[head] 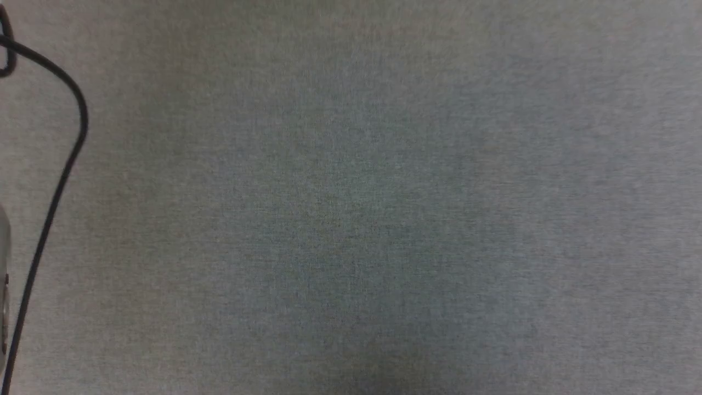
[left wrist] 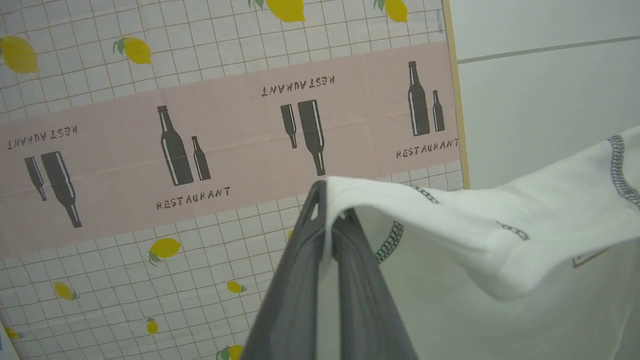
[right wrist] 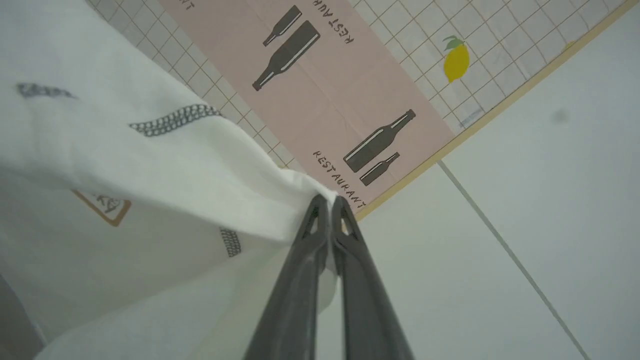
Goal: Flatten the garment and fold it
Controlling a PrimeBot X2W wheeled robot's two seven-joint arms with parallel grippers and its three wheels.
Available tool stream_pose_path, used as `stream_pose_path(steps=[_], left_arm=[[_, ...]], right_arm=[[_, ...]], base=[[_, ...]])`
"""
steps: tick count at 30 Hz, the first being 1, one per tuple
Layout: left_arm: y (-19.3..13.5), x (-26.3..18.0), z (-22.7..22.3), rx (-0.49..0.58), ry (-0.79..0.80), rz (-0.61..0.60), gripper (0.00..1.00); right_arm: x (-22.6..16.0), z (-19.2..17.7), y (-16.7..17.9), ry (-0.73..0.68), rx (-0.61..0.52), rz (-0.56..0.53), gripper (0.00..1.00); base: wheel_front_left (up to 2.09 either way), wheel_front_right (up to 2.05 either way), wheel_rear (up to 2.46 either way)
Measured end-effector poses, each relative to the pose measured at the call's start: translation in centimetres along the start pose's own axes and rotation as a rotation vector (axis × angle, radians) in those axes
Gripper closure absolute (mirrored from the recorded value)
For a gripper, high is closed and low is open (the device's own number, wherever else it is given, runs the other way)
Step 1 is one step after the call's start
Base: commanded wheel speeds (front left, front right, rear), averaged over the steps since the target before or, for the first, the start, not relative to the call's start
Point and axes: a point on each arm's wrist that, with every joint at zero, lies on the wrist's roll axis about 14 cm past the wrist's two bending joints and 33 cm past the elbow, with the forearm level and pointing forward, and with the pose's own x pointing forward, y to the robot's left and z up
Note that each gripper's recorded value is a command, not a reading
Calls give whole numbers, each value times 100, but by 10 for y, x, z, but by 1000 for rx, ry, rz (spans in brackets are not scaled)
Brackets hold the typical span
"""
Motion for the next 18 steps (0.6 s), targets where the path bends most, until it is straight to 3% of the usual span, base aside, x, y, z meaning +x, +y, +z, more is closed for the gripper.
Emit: stream_pose_path(steps=[8,18], left_arm=[[-31,-37,-96,-53,135,-121,100],[-63,-118,-69,-138,191,-182,100]], right_arm=[[-6,-72,82,42,110,132,100],[-87,-68,89,53,234,163,100]], base=[[0,0,0],[0,0,0]])
